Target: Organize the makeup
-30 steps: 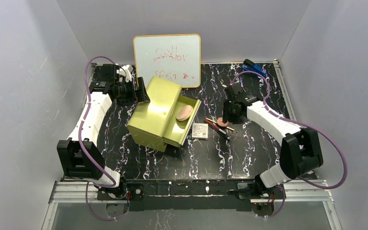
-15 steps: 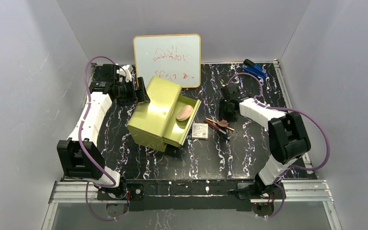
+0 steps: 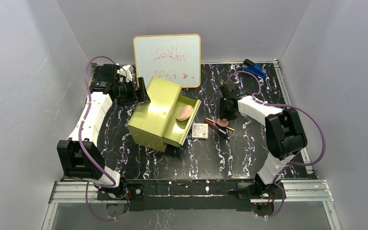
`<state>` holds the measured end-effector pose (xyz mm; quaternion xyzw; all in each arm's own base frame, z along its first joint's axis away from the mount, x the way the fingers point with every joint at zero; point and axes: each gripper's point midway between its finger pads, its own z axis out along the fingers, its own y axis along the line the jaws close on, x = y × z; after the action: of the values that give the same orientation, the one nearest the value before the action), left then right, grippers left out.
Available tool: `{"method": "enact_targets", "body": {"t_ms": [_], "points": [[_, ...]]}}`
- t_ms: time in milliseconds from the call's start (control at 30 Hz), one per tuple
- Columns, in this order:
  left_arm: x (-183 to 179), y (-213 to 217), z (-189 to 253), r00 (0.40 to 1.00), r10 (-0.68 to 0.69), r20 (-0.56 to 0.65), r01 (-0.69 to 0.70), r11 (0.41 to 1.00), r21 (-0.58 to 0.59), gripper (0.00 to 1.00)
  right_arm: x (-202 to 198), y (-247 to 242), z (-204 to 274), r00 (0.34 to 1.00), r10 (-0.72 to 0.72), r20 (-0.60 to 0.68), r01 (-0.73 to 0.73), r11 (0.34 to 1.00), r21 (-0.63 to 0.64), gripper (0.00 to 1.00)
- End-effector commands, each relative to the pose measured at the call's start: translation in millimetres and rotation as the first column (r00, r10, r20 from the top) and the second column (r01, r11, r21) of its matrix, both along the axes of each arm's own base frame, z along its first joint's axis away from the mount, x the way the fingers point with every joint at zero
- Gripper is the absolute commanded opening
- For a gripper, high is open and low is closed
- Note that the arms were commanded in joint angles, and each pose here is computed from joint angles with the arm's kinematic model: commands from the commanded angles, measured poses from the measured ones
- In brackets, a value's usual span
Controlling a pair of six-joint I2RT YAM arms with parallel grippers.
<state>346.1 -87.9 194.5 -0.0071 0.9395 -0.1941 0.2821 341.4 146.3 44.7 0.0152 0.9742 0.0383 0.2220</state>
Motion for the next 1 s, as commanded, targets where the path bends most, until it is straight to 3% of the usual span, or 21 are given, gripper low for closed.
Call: {"method": "enact_targets", "body": {"t_ms": [0, 100, 167, 233, 300, 467, 633, 800, 967], "points": [[-11, 9, -3, 1.0, 0.0, -0.029, 0.002, 0.998, 0.062, 0.98, 3, -1, -1, 1.0, 0.006, -0.014, -0.006, 1.0, -0.011, 0.43], [-12, 9, -3, 1.0, -0.001, -0.029, 0.003, 0.998, 0.063, 0.98, -1, -1, -4, 0.999, 0.01, -0.033, -0.011, 1.0, -0.01, 0.42], [-12, 9, -3, 1.0, -0.001, -0.029, 0.003, 0.998, 0.063, 0.98, -4, -1, -7, 0.999, 0.014, -0.045, -0.014, 1.0, -0.01, 0.37], [-12, 9, -3, 1.0, 0.0, -0.029, 0.002, 0.998, 0.063, 0.98, -7, -2, -9, 0.998, 0.015, -0.055, -0.016, 1.0, -0.011, 0.22], [-12, 8, -3, 1.0, -0.001, -0.029, 0.003, 0.998, 0.063, 0.99, -9, -3, -11, 0.998, 0.014, -0.06, -0.015, 1.0, -0.013, 0.01], [-11, 8, -3, 1.0, -0.004, -0.029, 0.005, 0.998, 0.064, 0.98, -4, -8, 12, 1.0, 0.005, -0.017, -0.006, 0.999, -0.039, 0.01], [-10, 7, -4, 0.999, -0.007, -0.033, 0.009, 0.998, 0.063, 0.98, 13, -6, 90, 0.99, 0.015, 0.14, -0.009, 0.999, -0.045, 0.01], [-9, 7, -4, 0.999, -0.008, -0.033, 0.01, 0.998, 0.063, 0.98, 21, 14, 168, 0.957, 0.044, 0.286, -0.04, 0.999, -0.019, 0.01], [-10, 7, -3, 1.0, -0.008, -0.03, 0.009, 0.998, 0.064, 0.98, 11, 57, 205, 0.934, 0.124, 0.335, -0.123, 0.992, -0.025, 0.01]]}}
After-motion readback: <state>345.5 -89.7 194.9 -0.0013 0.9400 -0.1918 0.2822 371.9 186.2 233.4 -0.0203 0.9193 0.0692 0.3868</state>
